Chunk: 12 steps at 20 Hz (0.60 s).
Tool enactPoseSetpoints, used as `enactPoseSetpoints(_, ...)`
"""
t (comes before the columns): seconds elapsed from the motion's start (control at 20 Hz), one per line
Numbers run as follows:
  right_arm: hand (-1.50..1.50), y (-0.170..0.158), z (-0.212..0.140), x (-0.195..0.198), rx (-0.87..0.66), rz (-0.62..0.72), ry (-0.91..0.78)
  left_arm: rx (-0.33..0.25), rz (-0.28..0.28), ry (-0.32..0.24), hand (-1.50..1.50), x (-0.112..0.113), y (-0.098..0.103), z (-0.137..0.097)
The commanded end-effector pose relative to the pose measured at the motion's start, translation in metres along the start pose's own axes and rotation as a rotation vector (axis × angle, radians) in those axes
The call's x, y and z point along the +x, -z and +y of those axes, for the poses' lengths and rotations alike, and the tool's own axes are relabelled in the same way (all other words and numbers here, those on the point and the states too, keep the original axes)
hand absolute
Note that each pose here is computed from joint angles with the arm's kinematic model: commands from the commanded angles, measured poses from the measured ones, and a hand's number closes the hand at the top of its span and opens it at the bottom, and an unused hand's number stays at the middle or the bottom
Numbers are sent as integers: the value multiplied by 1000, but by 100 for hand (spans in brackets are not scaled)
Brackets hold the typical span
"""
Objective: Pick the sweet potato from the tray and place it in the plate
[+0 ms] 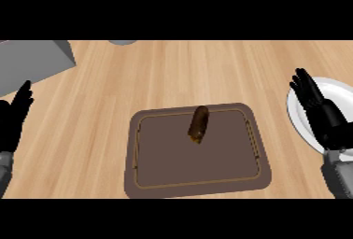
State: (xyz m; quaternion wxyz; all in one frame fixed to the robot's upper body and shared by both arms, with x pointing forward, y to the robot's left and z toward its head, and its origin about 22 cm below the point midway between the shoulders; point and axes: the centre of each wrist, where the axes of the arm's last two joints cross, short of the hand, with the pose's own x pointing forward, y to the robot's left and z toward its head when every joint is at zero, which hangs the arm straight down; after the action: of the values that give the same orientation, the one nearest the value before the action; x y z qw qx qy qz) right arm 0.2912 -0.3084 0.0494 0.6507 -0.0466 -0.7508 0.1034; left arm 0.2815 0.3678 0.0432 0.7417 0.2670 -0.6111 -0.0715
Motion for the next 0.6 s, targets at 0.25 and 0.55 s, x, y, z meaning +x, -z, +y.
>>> enactPoseSetpoints(0.25,150,72,7,116,-238,-114,-448,-287,172,-288,0,-20,-36,-103)
enactPoseSetpoints(0.55,-150,65,20,112,-557,-106,-738,-361,193,-393,0,-22,-57,-136)
